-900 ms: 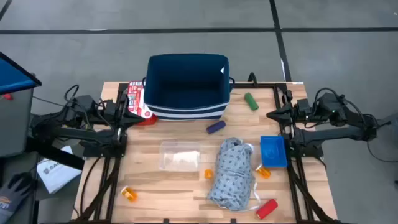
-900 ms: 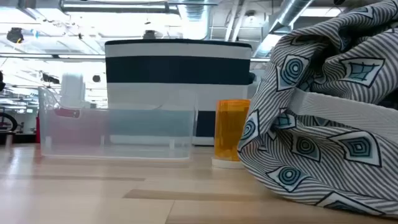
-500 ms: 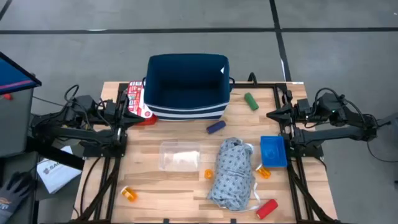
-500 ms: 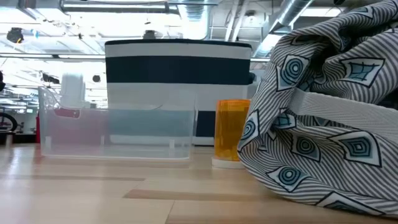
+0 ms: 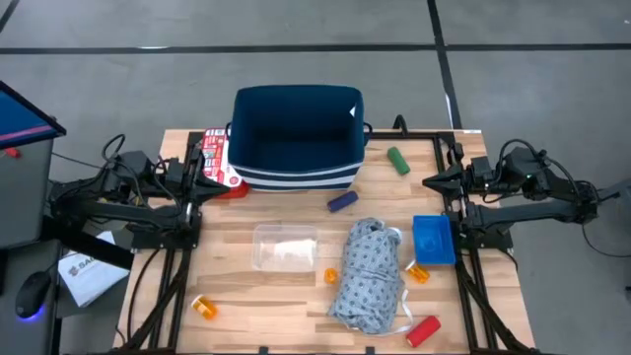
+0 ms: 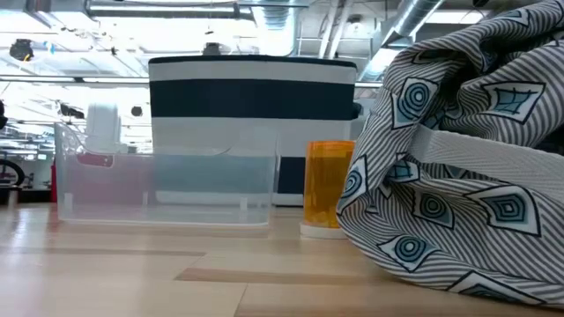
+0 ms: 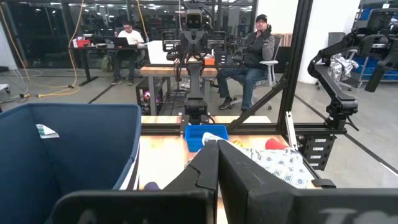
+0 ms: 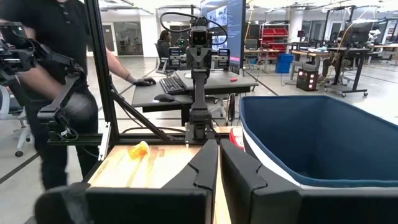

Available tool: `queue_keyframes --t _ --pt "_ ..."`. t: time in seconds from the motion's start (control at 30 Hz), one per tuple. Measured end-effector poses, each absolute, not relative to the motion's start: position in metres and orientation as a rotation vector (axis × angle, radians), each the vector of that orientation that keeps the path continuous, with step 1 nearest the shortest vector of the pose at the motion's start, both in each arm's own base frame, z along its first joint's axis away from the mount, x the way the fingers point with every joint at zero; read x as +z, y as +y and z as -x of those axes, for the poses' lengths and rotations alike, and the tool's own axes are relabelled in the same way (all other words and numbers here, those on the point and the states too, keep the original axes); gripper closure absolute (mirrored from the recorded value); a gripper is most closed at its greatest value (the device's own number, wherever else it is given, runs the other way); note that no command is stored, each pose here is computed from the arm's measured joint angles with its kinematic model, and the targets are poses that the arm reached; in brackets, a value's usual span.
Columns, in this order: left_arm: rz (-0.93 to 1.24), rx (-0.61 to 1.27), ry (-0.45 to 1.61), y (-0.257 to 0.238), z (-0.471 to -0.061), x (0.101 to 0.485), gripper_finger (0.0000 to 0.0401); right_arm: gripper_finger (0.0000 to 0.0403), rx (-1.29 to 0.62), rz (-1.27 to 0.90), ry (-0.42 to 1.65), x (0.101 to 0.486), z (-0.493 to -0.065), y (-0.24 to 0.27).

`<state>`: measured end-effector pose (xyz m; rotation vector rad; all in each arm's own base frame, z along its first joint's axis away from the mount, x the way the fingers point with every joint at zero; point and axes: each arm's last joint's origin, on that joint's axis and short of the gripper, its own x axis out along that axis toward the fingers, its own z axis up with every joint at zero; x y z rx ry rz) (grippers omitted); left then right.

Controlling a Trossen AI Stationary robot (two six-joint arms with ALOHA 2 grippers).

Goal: Pick & place medical supplies in basket/bin

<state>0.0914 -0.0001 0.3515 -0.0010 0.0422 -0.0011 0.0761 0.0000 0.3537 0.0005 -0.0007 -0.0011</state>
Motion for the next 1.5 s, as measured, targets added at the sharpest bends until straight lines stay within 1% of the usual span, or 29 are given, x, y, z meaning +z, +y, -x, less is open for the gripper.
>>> queue_keyframes --t 0.8,1.3,1.5 --pt "0.001 -0.001 0.042 0.0 -0.091 0.352 0.0401 0.0387 -0.001 0.0 -0.001 0.354 -0.076 0.0" --pt "0.002 0.004 -0.096 0.0 -0.099 0.365 0.0401 0.0386 -0.002 0.0 -0.001 0.354 -0.076 0.0" --pt "0.063 0.005 -0.122 0.0 -0.101 0.368 0.0401 0.0387 -0.002 -0.001 -0.001 0.354 -0.076 0.0"
